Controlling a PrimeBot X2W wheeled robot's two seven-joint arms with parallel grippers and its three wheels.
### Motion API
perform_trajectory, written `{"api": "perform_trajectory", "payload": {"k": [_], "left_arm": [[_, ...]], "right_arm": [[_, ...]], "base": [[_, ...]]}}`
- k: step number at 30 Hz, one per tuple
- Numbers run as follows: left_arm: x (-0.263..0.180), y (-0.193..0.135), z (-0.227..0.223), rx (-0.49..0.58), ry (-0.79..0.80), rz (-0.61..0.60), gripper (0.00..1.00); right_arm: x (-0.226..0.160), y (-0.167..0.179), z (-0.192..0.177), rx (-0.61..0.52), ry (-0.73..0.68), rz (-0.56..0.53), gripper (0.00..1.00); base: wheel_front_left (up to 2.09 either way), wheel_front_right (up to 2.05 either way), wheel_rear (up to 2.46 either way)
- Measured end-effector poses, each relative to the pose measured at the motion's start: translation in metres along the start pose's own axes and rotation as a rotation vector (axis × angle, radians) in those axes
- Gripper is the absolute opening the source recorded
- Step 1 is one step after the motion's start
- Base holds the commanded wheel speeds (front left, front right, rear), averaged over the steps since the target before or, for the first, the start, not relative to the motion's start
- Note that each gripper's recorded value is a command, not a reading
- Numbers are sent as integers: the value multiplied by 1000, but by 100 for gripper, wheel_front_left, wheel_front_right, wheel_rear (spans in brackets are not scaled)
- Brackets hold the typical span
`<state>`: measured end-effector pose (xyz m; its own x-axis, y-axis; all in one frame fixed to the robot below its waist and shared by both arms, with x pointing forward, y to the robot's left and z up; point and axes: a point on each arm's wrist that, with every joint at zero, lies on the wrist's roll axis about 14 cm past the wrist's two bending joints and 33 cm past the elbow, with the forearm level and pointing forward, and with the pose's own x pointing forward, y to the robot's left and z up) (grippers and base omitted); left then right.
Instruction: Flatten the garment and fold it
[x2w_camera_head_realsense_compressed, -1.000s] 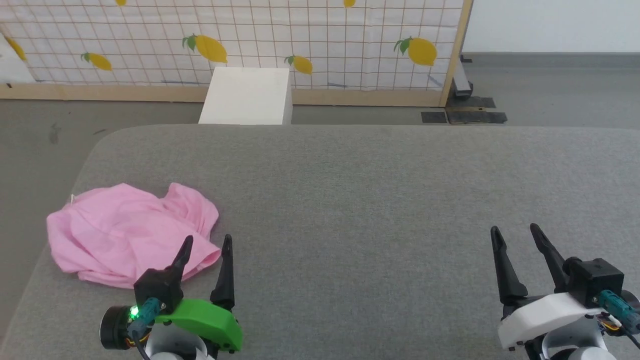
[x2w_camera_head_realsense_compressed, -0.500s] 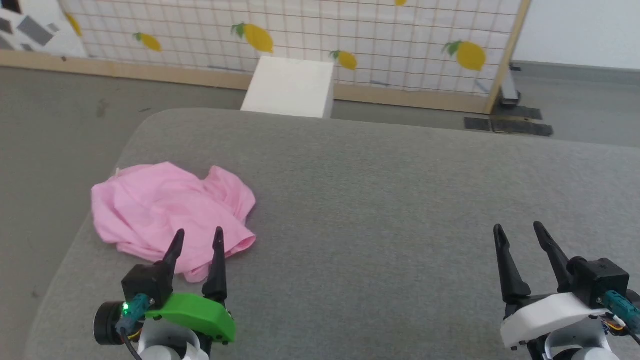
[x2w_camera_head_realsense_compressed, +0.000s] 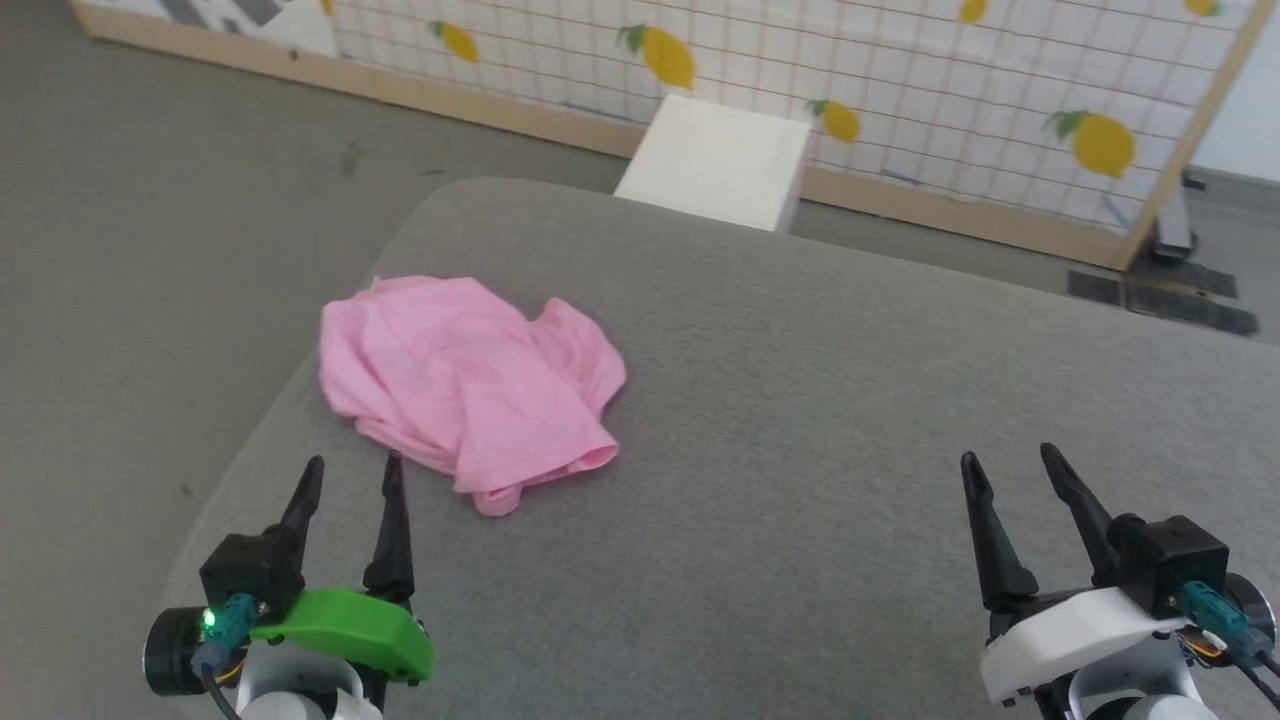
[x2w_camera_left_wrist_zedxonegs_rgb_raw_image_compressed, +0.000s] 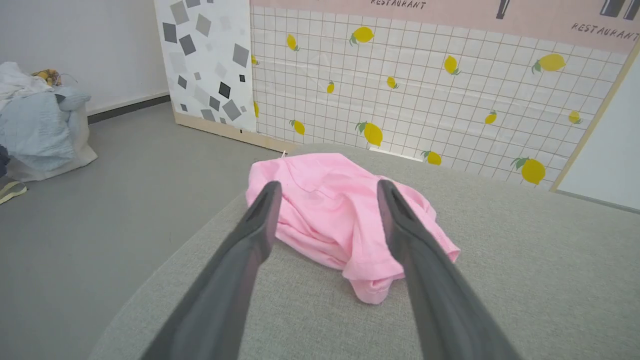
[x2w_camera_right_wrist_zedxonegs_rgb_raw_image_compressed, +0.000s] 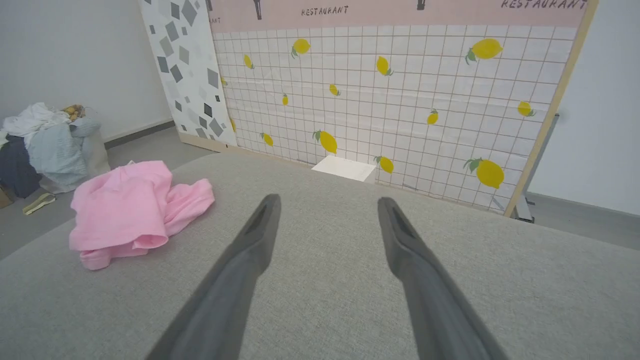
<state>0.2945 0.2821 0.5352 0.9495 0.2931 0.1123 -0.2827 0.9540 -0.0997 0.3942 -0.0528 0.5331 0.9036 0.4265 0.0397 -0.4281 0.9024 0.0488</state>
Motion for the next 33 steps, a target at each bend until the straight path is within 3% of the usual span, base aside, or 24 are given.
{"api": "perform_trajectory", "payload": {"k": [15, 33], "left_arm": [[-45, 75, 13, 27, -43, 228, 100], [-71, 103, 25, 50, -86, 323, 100]], "right_arm": [[30, 72, -8, 5, 25, 223, 100], [43, 117, -14, 28, 43, 358, 100]], "base": [[0, 0, 0], [-2, -2, -2]]}}
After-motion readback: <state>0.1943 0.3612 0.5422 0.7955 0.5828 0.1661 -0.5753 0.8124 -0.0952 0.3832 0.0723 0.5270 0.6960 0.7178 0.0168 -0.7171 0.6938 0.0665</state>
